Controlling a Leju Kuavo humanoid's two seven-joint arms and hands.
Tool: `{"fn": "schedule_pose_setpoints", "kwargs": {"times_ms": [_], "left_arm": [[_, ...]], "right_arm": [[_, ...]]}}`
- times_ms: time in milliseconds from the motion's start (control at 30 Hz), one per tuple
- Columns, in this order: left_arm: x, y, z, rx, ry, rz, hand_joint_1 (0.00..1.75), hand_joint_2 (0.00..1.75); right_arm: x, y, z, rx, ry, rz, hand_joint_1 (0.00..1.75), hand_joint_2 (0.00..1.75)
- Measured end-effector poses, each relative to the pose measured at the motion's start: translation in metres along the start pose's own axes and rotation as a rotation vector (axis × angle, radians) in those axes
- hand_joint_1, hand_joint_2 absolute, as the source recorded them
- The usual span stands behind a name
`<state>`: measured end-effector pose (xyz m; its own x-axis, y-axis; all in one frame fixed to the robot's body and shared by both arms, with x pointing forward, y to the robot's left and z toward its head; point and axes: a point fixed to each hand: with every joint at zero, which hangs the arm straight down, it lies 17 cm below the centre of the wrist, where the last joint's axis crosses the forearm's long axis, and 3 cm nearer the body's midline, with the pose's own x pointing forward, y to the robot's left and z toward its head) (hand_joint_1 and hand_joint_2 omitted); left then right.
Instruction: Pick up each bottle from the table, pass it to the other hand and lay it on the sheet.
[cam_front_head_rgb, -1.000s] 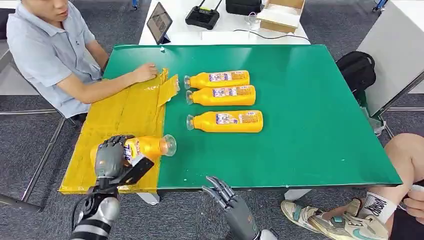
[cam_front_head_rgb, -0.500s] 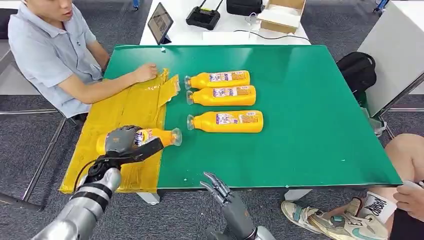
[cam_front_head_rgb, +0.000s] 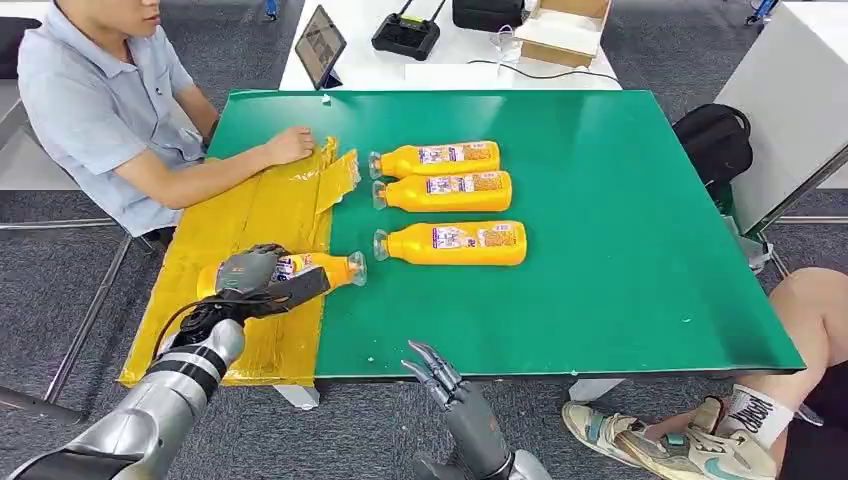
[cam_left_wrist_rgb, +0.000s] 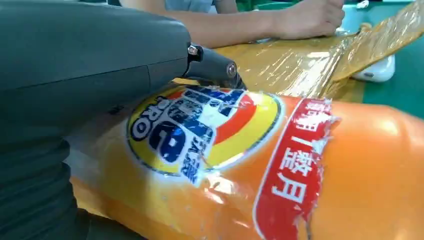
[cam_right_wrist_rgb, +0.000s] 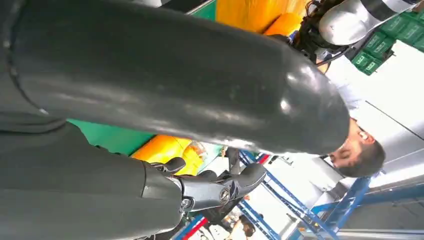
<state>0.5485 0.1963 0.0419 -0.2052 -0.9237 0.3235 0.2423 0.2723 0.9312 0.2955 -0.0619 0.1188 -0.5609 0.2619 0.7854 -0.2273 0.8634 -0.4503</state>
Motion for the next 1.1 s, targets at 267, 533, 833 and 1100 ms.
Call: {"fn": "schedule_pose_setpoints", "kwargs": {"times_ms": [267, 533, 833, 1100], "left_arm": [[0.037, -0.007, 0.002, -0.124, -0.166, 0.306, 0.00, 1.75], [0.097, 0.049, 0.028, 0.000, -0.440, 0.994, 0.00, 1.75], [0.111, 0.083, 0.044, 0.083, -0.539, 1.054, 0.00, 1.75], [0.098, 0.153, 0.070, 0.411, -0.605, 1.187, 0.00, 1.75]], "right_arm": [[-0.003, -0.003, 0.000, -0.019, -0.004, -0.011, 0.00, 0.00], [-0.015, -0.005, 0.004, -0.042, 0.011, 0.015, 0.00, 0.00], [-0.020, -0.004, 0.007, -0.039, 0.021, 0.027, 0.00, 0.00], [-0.020, -0.011, 0.006, -0.034, -0.019, 0.191, 0.00, 1.75]]}}
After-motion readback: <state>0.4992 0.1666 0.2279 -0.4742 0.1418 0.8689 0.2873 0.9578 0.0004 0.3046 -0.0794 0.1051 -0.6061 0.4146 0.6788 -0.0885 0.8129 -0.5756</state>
